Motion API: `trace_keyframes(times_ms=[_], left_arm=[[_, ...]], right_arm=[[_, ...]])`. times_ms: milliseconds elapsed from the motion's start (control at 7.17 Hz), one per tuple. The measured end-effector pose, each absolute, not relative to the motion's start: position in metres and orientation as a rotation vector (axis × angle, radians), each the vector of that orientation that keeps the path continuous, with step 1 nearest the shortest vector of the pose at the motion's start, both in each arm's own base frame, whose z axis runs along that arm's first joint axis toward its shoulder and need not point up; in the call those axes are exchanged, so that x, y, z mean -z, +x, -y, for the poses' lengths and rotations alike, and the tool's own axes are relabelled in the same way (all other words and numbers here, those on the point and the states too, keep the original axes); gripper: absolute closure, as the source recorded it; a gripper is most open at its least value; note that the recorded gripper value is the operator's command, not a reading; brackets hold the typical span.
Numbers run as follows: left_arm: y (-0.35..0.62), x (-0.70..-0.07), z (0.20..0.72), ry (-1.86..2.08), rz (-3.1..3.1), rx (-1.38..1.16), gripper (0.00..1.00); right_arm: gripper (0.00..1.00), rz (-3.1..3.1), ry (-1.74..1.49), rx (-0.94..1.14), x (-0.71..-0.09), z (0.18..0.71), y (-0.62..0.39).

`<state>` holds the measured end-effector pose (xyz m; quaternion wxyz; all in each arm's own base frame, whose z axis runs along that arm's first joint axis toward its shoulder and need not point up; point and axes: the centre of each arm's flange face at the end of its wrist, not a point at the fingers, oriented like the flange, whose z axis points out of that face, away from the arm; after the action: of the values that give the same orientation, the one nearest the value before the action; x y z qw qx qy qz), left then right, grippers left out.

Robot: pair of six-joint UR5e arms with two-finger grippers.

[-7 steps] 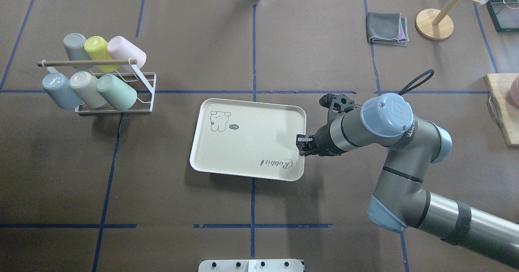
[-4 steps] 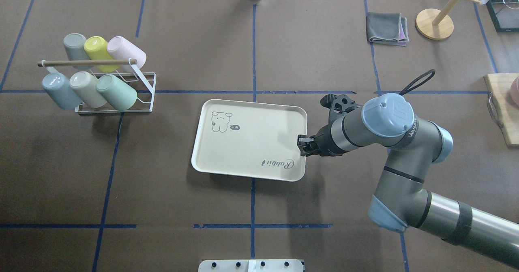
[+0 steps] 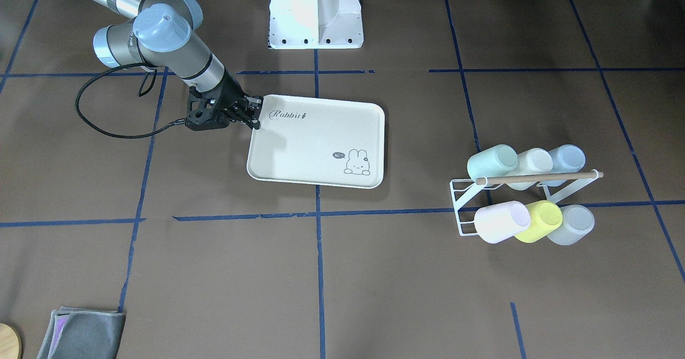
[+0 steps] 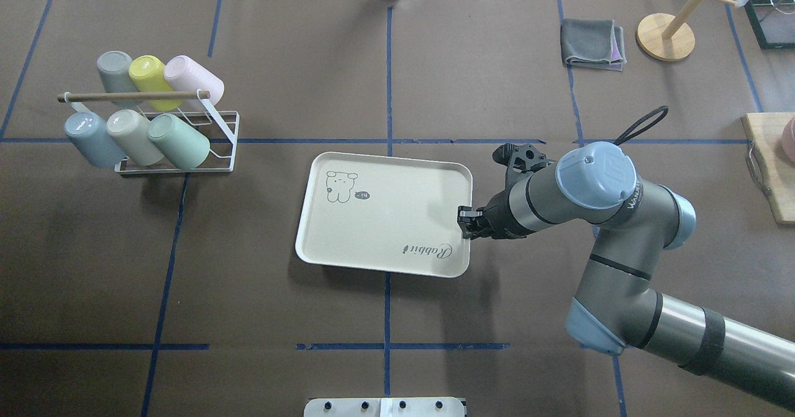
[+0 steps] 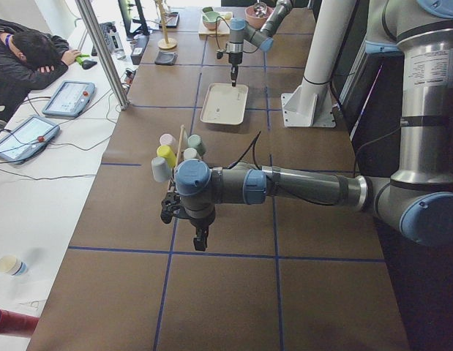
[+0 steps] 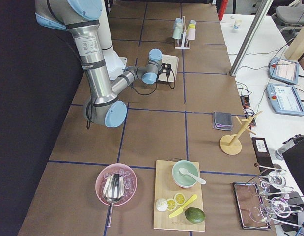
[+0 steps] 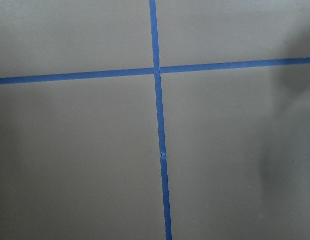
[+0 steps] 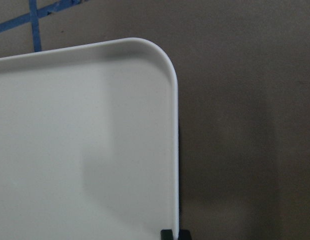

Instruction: Pick up and place green cup on tray

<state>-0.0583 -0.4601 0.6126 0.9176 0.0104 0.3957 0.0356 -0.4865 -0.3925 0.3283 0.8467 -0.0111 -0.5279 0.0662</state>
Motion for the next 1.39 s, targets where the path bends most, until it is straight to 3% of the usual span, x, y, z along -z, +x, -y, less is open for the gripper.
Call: trace_keyframes(times_ms=[558, 1394], left_arm=[[-0.058, -0.593, 0.466, 0.054, -0.812, -0.082, 0.00], [-0.008, -0.466, 0.510, 0.245, -0.801, -0.254, 0.00]], right_arm=[[0.00, 1.126, -0.009, -0.149, -0.322, 0.400, -0.476], [0.00, 0.954, -0.027, -0.262, -0.285, 0.445, -0.386]])
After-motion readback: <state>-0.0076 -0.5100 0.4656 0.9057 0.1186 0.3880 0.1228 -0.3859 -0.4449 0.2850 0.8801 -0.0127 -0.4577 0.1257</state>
